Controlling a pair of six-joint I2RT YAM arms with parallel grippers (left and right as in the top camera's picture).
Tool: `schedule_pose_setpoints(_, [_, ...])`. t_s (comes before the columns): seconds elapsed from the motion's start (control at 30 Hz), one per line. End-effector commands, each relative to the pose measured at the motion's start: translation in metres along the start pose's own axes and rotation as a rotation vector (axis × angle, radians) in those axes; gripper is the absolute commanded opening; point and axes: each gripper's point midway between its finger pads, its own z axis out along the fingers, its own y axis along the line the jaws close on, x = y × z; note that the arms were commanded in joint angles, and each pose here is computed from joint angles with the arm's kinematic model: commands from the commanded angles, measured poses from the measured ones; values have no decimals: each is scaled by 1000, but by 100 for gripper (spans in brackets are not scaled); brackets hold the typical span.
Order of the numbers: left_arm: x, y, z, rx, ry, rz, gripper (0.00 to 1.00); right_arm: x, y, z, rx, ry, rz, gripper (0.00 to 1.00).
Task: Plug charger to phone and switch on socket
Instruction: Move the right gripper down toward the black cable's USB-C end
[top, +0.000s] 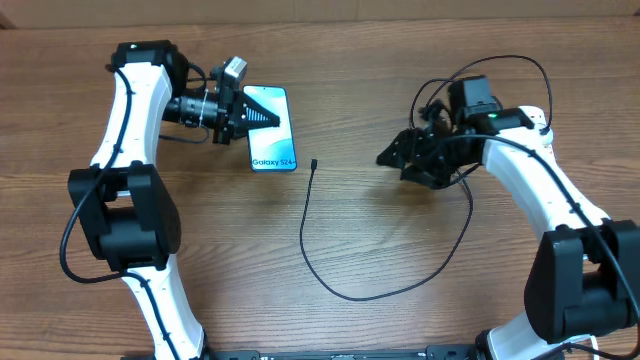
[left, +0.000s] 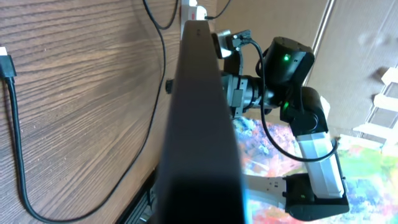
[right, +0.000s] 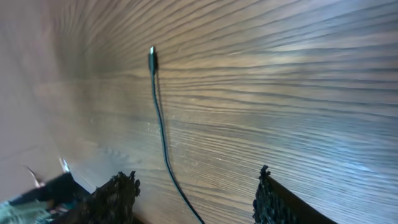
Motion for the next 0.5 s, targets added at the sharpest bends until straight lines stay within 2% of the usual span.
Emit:
schedule_pose_setpoints(0.0, [1,-16,-1,53,-10,89,4,2,19,-3,-3,-30,-92,63])
schedule_pose_setpoints(0.27, [-1,-18,-2,68,-20,98,4,3,41,12,1,-55,-139,60])
schedule_pose_setpoints(0.47, [-9,14,-9,-96,-20,158,4,-4,60,23,20,-131,-157,55])
